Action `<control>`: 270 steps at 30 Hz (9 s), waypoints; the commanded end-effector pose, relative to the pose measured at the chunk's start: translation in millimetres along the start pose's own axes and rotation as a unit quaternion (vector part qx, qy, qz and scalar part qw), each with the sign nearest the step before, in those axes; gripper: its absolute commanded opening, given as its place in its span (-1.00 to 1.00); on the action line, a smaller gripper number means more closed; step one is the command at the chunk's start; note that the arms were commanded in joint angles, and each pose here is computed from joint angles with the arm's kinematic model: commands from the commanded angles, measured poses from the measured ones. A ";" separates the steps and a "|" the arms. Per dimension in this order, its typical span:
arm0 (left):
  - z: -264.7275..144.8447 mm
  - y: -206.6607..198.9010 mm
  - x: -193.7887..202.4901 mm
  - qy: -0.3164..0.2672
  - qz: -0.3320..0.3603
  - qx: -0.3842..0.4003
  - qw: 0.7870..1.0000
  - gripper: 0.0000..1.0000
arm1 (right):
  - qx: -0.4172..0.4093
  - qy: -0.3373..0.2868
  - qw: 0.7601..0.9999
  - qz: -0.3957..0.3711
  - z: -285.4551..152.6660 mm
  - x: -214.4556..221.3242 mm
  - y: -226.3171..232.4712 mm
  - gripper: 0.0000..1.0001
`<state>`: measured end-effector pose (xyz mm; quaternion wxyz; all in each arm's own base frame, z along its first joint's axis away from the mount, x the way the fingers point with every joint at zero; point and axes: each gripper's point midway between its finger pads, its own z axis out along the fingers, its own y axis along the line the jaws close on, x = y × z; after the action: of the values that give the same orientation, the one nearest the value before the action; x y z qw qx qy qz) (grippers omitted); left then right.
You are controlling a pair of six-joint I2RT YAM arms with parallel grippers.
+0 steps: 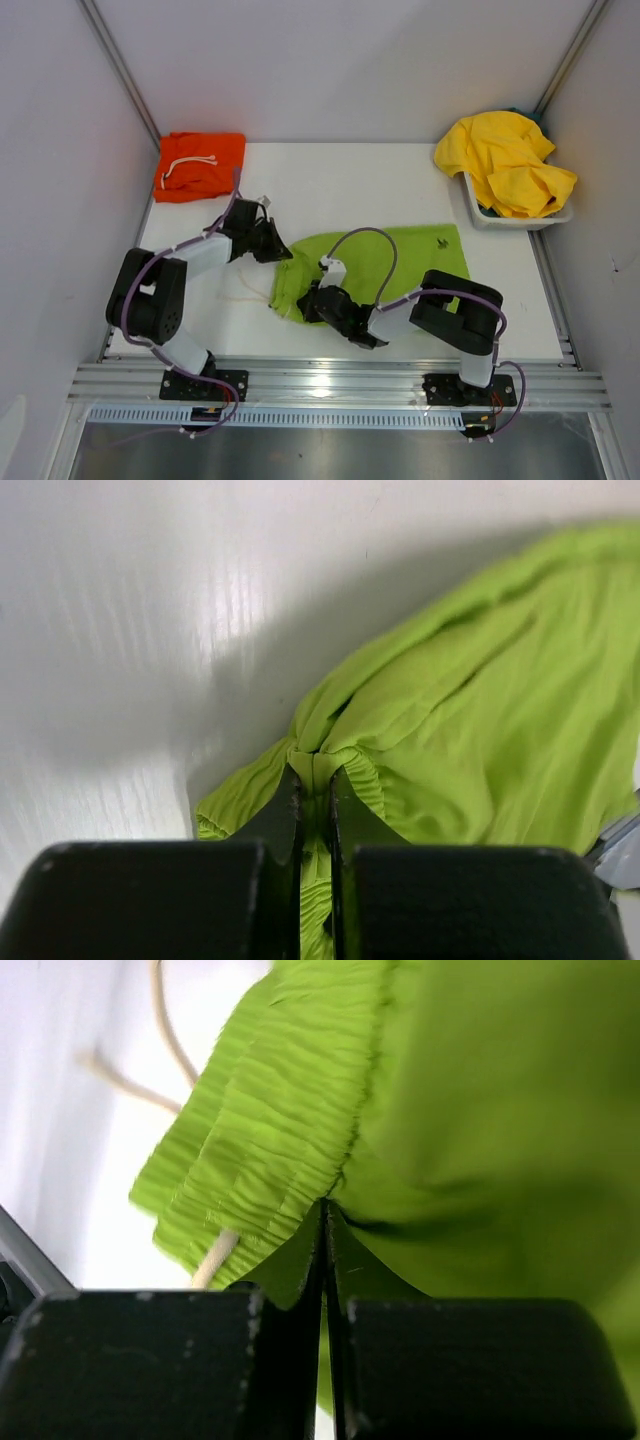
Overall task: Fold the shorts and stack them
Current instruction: Fold the shorts
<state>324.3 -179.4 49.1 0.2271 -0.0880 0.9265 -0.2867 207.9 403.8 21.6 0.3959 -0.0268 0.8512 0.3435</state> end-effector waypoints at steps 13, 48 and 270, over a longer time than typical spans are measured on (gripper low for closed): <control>-19.2 -17.3 -100.0 -0.060 0.028 -0.009 0.998 0.97 | 0.062 0.089 0.991 -0.079 -1.2 41.9 -28.9 -1.00; -40.5 24.4 72.6 -0.033 -0.075 0.073 0.994 0.98 | 0.042 0.037 0.997 -0.044 -12.9 -79.8 -35.4 -1.00; -193.9 2.3 -103.1 -0.216 0.037 -0.188 0.957 -1.00 | 0.052 0.084 0.995 0.003 -14.9 -91.4 -58.1 -1.00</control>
<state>313.3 -46.1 198.8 0.3783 -0.1868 0.9026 -0.0852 277.7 324.4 70.5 0.3319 -0.0410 0.8909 0.3074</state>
